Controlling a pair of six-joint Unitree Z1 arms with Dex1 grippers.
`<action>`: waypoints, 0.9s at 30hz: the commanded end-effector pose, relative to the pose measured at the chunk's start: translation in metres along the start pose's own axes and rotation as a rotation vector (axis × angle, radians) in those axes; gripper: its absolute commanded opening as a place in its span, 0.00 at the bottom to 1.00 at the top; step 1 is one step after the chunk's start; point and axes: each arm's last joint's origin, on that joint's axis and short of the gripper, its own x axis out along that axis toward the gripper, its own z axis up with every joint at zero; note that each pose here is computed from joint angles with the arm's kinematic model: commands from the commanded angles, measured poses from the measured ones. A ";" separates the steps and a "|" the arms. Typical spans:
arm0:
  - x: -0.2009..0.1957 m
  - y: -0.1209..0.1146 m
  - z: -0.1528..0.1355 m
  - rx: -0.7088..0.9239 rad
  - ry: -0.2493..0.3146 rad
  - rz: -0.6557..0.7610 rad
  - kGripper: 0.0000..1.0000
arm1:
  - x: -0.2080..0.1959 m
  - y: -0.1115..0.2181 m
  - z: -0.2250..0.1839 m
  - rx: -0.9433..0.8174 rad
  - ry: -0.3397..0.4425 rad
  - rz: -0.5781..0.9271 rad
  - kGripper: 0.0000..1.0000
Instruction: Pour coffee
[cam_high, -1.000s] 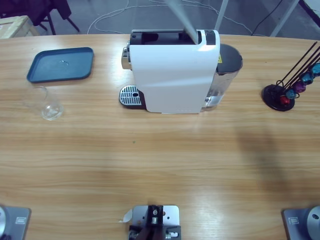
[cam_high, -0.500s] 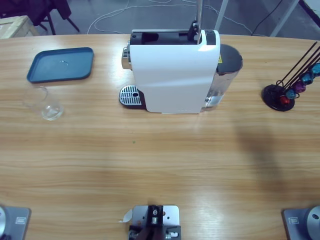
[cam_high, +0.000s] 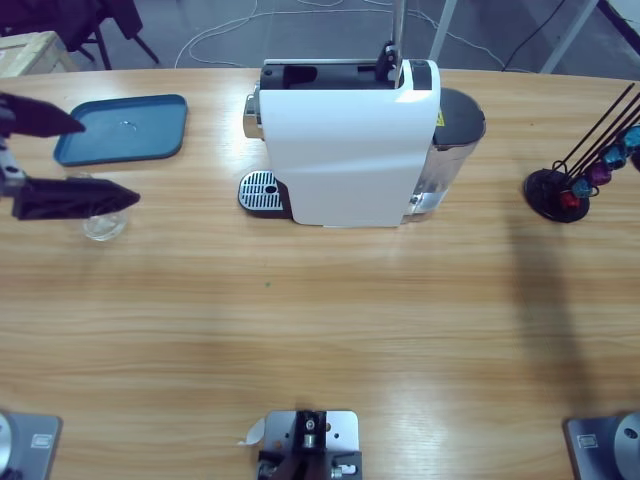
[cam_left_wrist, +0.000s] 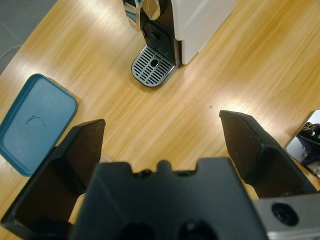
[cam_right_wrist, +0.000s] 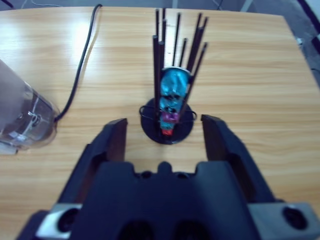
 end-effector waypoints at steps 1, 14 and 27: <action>0.004 -0.001 -0.008 -0.024 -0.008 0.000 1.00 | 0.043 0.002 -0.007 0.025 0.053 0.029 0.59; 0.011 -0.001 -0.003 -0.031 -0.017 0.000 1.00 | 0.031 -0.004 -0.006 0.017 0.005 -0.023 0.46; 0.012 -0.001 -0.003 -0.039 -0.022 -0.007 1.00 | 0.016 -0.007 -0.012 -0.006 0.000 -0.040 0.47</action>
